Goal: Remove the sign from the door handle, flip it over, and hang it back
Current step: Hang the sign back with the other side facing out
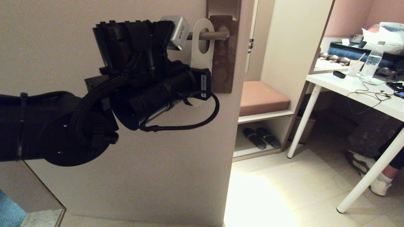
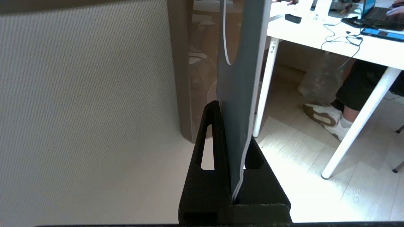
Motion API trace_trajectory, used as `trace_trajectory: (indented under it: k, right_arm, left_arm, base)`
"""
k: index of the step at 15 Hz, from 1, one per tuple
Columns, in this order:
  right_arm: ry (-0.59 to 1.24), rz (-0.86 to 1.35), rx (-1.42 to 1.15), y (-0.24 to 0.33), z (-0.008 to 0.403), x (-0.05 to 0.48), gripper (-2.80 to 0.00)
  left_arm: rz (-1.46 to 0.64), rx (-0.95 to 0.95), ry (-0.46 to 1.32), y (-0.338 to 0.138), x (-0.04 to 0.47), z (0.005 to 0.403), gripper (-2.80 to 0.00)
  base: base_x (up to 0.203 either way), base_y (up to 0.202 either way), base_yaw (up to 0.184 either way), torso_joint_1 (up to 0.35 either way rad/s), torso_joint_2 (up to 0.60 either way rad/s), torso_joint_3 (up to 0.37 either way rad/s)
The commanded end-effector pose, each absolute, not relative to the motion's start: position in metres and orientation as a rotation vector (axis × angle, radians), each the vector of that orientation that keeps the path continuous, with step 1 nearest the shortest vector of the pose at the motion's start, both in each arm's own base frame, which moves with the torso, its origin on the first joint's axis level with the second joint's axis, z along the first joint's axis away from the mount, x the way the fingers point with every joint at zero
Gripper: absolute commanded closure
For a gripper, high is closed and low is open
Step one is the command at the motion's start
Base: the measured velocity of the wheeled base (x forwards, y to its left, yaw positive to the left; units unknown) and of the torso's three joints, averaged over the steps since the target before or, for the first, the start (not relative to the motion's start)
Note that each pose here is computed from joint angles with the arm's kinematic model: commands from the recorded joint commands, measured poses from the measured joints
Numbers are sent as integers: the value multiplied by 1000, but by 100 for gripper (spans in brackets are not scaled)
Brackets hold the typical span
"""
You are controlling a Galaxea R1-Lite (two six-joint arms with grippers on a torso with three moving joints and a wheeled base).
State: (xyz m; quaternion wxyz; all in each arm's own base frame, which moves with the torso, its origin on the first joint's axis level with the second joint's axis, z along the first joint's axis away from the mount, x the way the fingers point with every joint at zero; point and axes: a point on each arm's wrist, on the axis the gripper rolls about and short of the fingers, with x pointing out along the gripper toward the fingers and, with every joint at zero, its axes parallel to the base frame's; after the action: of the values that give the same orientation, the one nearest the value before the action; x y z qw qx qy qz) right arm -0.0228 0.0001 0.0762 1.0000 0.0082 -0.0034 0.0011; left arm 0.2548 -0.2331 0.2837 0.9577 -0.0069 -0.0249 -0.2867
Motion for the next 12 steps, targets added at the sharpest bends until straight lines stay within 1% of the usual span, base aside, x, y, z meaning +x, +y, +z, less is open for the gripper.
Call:
trace_trajectory:
  k: [1,9,10,12]
  right_arm:
    - [-8,3,17,0,76,-23,0]
    - [-8,3,17,0,76,-23,0]
    - [-8,3,15,0,76,-23,0]
    - [-8,3,17,0,76,-23,0]
  left_arm:
    - [-582,-17,-59,-236,257,285,0]
    - [-593,-21,-62,-240,255,286,0]
    - [-598,-21,-61,-241,253,286,-280]
    - [-598,-22,-63,-241,253,286,-280]
  base:
    - [0,0,0,0,0,0]
    - [0,0,0,0,0,0]
    - [0,0,0,0,0,0]
    - [0,0,0,0,0,0]
